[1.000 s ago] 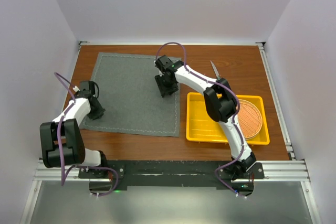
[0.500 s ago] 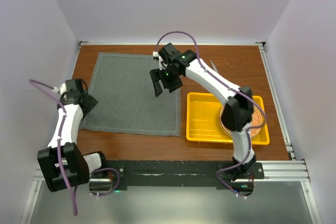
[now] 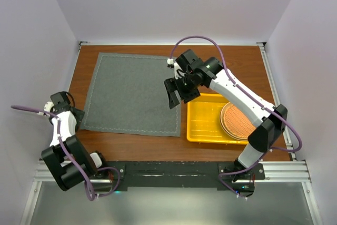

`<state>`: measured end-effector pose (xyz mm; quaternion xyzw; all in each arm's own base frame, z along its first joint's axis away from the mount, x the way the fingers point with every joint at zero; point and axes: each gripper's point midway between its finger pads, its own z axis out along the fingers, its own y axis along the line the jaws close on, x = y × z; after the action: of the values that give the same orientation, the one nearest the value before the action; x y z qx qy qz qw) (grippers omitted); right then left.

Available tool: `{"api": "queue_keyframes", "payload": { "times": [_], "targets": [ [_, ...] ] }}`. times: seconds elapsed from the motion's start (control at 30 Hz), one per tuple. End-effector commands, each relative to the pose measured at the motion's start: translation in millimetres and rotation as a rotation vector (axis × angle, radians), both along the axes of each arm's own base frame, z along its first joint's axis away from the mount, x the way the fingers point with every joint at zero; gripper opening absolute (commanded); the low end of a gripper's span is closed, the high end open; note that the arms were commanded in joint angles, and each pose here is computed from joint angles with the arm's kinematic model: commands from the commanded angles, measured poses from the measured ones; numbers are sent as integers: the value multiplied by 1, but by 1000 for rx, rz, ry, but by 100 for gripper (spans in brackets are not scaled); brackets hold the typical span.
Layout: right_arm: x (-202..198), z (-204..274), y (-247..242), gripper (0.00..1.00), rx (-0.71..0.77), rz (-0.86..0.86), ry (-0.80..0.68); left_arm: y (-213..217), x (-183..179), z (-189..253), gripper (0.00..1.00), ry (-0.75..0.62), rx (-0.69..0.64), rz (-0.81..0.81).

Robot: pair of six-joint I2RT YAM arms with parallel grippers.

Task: Fold the napkin, place the utensils inside, and roll it up
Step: Fold the napkin

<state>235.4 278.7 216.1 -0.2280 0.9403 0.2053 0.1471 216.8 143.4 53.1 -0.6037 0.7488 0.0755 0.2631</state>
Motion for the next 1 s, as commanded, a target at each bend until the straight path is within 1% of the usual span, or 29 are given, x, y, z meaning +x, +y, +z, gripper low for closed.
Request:
{"api": "queue_keyframes", "payload": {
  "times": [0.0, 0.4, 0.6, 0.73, 0.77, 0.87, 0.93, 0.97],
  "targets": [
    [-5, 12, -11, 77, -1, -2, -35, 6, -3, -6, 53, -5, 14, 51],
    [-5, 10, -4, 77, 25, -5, -24, -1, -20, -39, 52, 104, -46, 77],
    [-1, 13, -3, 78, 25, -4, -40, -1, -20, -49, 50, 118, -61, 92],
    [1, 13, -5, 78, 16, -5, -49, -1, -25, -53, 42, 136, -60, 115],
    [1, 13, -4, 78, 17, -2, -51, -2, -27, -56, 37, 145, -61, 113],
    [2, 14, -4, 78, 19, 2, -51, 0, -31, -58, 31, 165, -46, 118],
    [1, 14, -4, 78, 17, 9, -52, 4, -33, -58, 29, 177, -26, 117],
    [1, 15, -5, 78, 18, 12, -57, 4, -33, -59, 25, 179, -23, 115]
  ]
}}
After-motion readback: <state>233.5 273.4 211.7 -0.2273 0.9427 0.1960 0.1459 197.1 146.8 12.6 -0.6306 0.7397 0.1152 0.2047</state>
